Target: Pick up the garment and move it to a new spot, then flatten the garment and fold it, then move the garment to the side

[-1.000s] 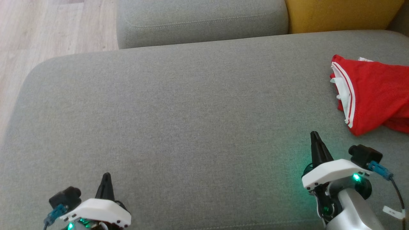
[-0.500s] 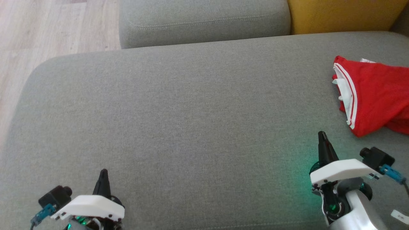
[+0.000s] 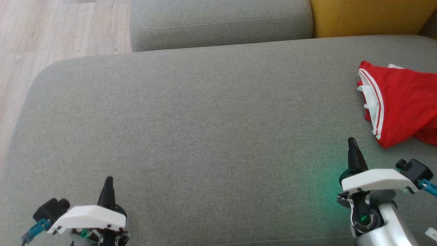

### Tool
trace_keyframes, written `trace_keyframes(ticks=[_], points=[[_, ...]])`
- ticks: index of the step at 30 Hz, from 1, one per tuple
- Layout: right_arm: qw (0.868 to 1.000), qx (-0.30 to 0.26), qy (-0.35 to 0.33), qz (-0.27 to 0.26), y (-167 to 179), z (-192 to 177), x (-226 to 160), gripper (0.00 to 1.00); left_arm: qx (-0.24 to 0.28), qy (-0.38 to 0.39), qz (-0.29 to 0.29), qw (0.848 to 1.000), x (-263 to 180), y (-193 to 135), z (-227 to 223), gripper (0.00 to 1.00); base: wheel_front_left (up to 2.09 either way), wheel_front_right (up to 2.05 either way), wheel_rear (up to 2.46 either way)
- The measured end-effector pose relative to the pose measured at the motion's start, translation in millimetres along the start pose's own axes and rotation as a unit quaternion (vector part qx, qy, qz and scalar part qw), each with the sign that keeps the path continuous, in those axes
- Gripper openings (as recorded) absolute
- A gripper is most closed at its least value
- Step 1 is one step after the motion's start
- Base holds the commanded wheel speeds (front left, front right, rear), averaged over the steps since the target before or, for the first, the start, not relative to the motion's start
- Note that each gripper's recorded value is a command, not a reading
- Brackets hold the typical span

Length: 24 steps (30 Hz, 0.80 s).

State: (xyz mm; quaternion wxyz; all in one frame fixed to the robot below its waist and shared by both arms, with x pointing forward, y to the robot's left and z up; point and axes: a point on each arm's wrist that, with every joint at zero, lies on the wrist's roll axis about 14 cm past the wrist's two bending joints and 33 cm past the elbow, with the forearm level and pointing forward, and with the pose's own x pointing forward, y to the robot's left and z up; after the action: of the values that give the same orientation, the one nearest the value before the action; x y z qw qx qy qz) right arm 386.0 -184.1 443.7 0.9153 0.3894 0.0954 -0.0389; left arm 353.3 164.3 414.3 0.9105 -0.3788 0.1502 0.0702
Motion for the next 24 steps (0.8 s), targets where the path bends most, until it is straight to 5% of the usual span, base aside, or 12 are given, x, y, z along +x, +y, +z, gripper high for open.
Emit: trace_keyframes(ticks=[24], points=[[0.989, 0.145, -0.015, 0.009, 4, 14, -3, 0.0, -0.149, -0.005, -0.026, 0.989, 2, -8, 18, 0.0, 0.0, 0.0, 0.0]])
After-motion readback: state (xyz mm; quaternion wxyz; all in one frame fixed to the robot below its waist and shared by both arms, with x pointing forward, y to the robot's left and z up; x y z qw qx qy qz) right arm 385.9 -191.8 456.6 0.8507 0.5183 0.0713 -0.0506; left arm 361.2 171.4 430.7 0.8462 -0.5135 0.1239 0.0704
